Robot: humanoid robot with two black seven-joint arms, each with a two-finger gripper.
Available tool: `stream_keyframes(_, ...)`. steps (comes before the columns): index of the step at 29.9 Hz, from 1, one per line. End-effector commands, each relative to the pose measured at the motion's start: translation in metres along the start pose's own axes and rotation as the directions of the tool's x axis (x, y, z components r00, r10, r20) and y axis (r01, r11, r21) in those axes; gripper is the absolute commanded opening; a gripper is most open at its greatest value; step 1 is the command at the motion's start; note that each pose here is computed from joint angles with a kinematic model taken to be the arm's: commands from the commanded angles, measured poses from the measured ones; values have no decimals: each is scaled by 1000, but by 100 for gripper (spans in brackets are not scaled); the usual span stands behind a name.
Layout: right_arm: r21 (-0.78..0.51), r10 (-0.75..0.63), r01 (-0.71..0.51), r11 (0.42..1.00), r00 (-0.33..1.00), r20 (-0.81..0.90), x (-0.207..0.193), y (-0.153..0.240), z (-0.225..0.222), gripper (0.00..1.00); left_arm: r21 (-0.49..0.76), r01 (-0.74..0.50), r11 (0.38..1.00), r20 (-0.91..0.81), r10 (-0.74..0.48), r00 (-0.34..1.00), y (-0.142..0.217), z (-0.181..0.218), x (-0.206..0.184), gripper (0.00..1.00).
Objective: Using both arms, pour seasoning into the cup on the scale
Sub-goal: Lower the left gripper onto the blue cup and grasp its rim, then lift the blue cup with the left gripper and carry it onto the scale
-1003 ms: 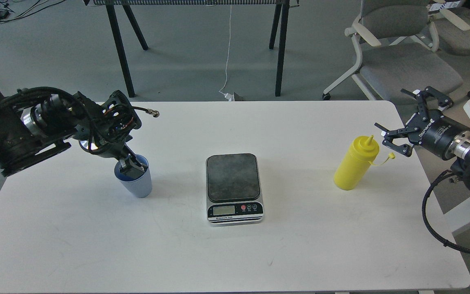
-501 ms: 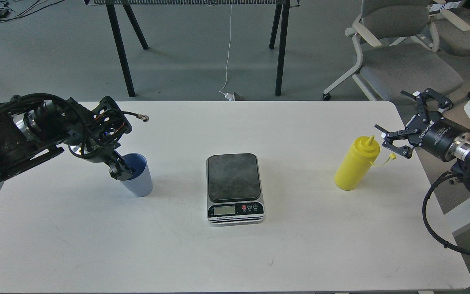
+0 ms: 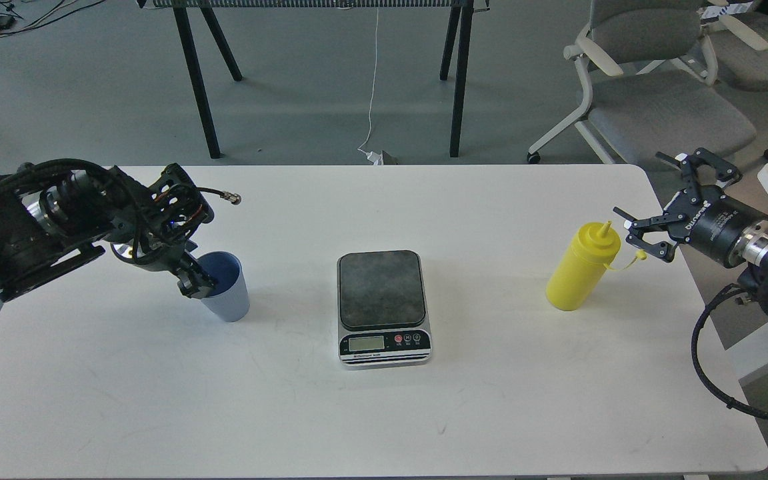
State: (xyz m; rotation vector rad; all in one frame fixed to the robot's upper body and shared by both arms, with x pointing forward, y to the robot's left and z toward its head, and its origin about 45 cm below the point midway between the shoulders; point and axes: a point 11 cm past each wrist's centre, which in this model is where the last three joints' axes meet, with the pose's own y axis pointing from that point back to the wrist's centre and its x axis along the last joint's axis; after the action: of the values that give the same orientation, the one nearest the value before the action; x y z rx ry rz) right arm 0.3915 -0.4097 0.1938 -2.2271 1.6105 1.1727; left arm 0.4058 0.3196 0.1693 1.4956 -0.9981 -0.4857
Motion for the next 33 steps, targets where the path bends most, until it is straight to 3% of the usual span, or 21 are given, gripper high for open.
stream_keyframes(1,2,2,-2,1000,1000,1,1,0,0,98,2,-1,1000,-1,1,1000,0,-1,1,57)
stream_keyframes(5,2,4,-4,1000,1000,2,2,1,0,98,-3,0,1000,5,0,1000,-2,2,2,29)
stream_keyframes(9,2,9,-9,1000,1000,5,4,3,1,98,-5,2,1000,8,-2,1000,-3,3,2,10)
stream_keyframes(11,1,14,-14,1000,1000,10,6,4,3,98,-6,0,1000,8,0,1000,-3,3,3,6)
stream_keyframes(17,-5,24,-24,1000,1000,17,11,7,8,98,1,-30,1000,-8,30,1000,6,-2,12,3)
stream_keyframes(24,-5,28,-28,1000,999,19,12,8,10,98,24,-182,983,12,181,983,56,-16,77,4)
stream_keyframes(29,-5,28,-28,1000,999,20,12,8,10,98,-113,-345,932,96,356,929,109,31,153,4)
stream_keyframes(33,-5,28,-28,1000,999,20,12,8,10,98,-228,-356,906,213,404,890,106,92,209,4)
